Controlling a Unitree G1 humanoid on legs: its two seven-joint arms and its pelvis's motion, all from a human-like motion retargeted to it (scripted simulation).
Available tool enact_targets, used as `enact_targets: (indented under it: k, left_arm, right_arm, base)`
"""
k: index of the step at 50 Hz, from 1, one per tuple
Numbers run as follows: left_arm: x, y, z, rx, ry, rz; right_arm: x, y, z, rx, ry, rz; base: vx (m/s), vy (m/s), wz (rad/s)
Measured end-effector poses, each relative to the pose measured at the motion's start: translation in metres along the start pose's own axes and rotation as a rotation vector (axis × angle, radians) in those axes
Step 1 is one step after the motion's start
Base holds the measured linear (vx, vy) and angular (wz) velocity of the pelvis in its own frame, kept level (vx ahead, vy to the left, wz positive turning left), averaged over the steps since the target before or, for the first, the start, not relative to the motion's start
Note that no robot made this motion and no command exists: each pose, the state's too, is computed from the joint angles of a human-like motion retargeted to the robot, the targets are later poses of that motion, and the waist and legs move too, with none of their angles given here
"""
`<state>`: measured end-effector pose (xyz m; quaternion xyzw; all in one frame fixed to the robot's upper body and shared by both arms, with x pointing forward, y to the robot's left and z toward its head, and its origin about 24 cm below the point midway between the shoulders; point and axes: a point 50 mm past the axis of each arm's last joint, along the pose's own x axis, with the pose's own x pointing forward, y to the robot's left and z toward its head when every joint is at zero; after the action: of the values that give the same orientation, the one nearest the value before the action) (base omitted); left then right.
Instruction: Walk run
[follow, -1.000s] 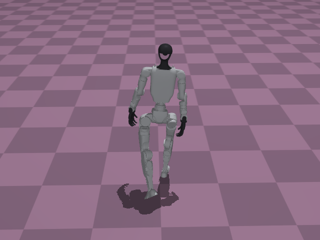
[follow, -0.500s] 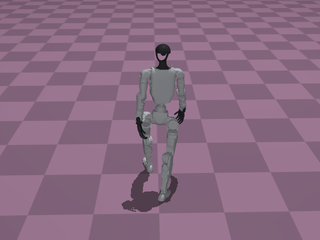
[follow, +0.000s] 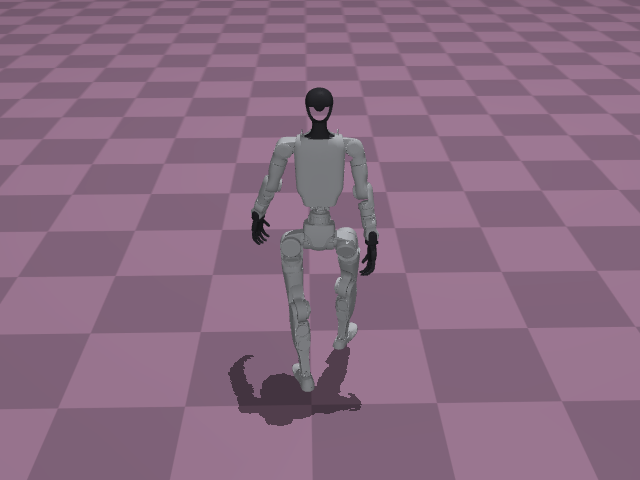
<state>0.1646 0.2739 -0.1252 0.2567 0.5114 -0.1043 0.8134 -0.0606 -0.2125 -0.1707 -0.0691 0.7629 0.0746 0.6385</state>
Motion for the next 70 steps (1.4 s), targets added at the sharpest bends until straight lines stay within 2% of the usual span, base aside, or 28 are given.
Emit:
enact_targets:
  k: [6, 11, 15, 23, 32, 37, 42, 48, 60, 65, 70]
  left_arm:
    - [0.001, -0.005, 0.019, -0.004, -0.134, 0.011]
    - [-0.002, -0.049, -0.033, -0.048, 0.065, -0.105]
    - [-0.018, -0.094, -0.086, -0.039, 0.287, -0.254]
    - [-0.054, -0.141, -0.143, -0.011, 0.574, -0.418]
    - [-0.075, -0.174, -0.162, -0.134, 0.636, -0.509]
    - [-0.075, -0.171, -0.163, -0.125, 0.656, -0.512]
    - [-0.065, -0.158, -0.155, -0.115, 0.608, -0.463]
    - [-0.045, -0.134, -0.132, -0.142, 0.508, -0.356]
    - [-0.008, -0.026, -0.054, 0.046, 0.201, -0.043]
    - [-0.003, -0.012, -0.025, 0.024, 0.052, -0.011]
    - [-0.001, -0.033, -0.022, 0.031, 0.030, -0.069]
  right_arm:
    - [0.001, 0.010, -0.005, 0.048, 0.019, 0.055]
    - [0.001, 0.010, 0.014, 0.024, -0.030, 0.073]
    - [-0.001, 0.001, 0.035, -0.077, -0.092, 0.001]
    - [-0.022, -0.042, 0.113, -0.260, -0.275, -0.201]
    - [-0.051, -0.059, 0.175, -0.301, -0.500, -0.293]
    - [-0.047, -0.046, 0.175, -0.330, -0.530, -0.234]
    - [-0.029, -0.033, 0.140, -0.423, -0.414, -0.185]
    - [-0.012, -0.027, 0.085, -0.542, -0.227, -0.250]
    - [-0.001, -0.004, 0.028, -0.198, -0.058, -0.053]
    - [0.000, 0.007, 0.010, -0.172, 0.022, 0.028]
    - [0.001, 0.016, -0.001, -0.131, 0.060, 0.110]
  base:
    - [0.78, -0.12, 0.46]
    - [1.01, -0.22, 0.60]
    - [0.78, -0.16, 0.38]
    - [0.55, -0.16, 0.39]
    - [0.61, -0.05, -0.21]
    - [0.71, 0.02, -0.23]
    - [0.80, 0.07, -0.79]
    - [0.63, 0.08, -0.55]
    - [0.43, 0.00, -0.12]
    - [0.49, -0.08, 0.10]
    - [0.58, -0.10, 0.51]
